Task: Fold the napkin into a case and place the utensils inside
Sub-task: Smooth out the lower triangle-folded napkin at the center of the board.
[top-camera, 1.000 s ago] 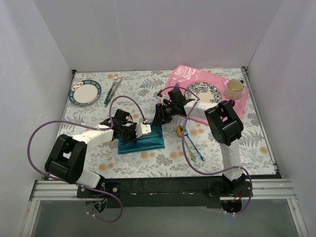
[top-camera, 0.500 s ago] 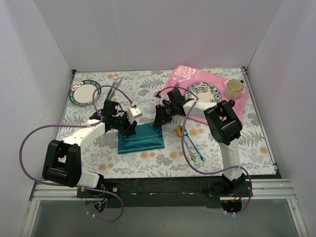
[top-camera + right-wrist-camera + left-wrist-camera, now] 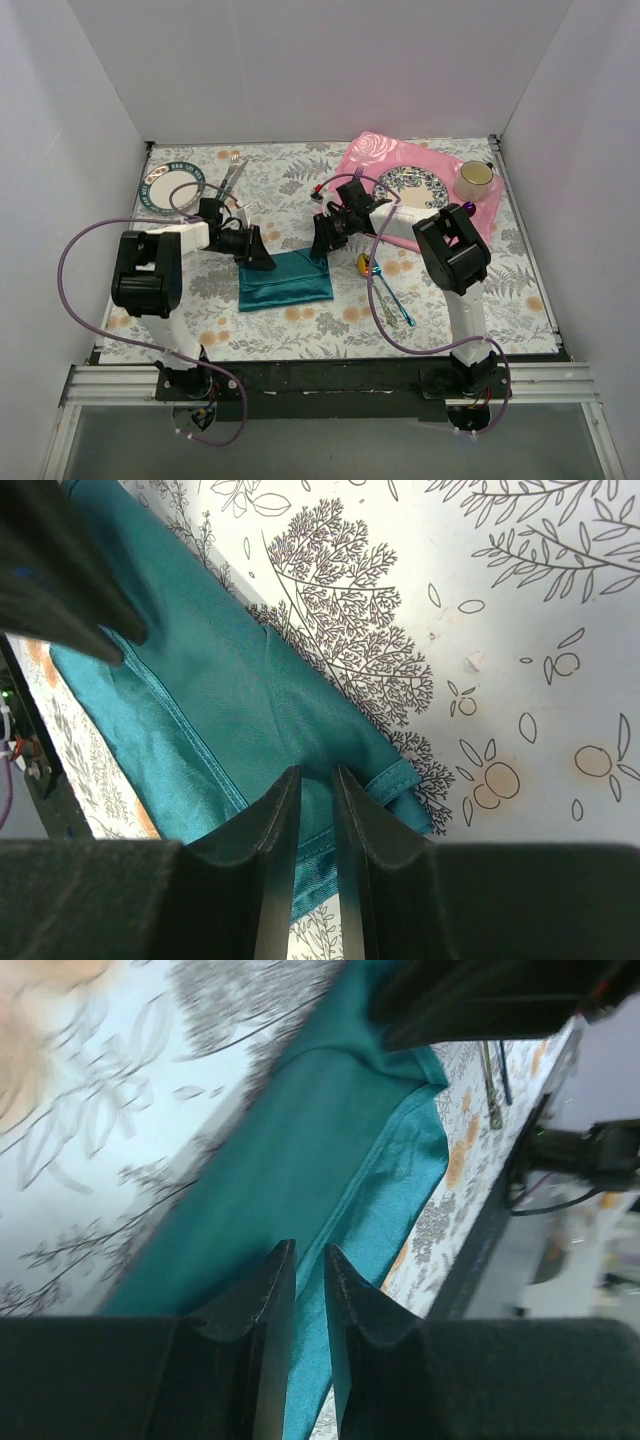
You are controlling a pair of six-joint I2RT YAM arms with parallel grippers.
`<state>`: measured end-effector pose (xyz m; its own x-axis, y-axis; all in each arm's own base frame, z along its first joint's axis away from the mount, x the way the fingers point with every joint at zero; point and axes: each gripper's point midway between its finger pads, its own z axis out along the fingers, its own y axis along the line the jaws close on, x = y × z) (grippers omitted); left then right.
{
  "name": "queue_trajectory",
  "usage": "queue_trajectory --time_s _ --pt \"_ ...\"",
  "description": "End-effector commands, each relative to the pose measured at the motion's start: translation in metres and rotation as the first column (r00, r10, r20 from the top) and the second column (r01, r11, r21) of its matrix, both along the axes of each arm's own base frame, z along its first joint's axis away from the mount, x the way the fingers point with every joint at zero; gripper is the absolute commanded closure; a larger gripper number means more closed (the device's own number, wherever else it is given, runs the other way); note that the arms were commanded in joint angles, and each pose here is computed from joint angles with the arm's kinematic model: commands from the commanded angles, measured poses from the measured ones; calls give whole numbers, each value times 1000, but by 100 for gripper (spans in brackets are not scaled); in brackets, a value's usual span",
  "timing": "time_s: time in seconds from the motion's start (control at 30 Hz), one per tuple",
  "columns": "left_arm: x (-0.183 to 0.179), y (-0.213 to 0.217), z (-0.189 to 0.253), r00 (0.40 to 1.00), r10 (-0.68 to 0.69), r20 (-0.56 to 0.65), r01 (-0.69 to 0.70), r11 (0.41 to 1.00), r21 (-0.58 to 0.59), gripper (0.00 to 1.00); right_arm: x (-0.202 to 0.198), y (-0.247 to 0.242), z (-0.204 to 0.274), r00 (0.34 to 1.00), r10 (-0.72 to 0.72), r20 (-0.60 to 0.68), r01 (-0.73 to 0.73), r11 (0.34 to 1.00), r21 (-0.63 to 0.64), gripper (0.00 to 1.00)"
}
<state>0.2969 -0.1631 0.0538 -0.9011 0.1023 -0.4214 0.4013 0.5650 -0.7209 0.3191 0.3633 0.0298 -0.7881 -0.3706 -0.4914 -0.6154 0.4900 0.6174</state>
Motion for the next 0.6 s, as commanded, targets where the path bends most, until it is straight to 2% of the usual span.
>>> queue_trajectory --time_s 0.0,0.23,0.4,0.53,0.57 --pt "7 4 8 968 100 -228 -139 978 -158 80 3 -22 -34 998 0 55 9 987 -158 72" --pt "10 34 -32 868 232 -438 -326 933 -152 71 3 -28 -42 997 18 73 -3 981 -196 72" --pt "7 44 -46 855 268 -443 -356 926 -125 69 4 -28 -40 995 44 86 -26 980 -198 72" --pt "3 45 -50 855 267 -444 -352 928 -121 71 3 -6 6 991 82 107 -75 995 -67 64" --pt "3 46 -51 861 269 -432 -348 930 -115 71 -3 2 30 989 103 106 -104 995 5 61"
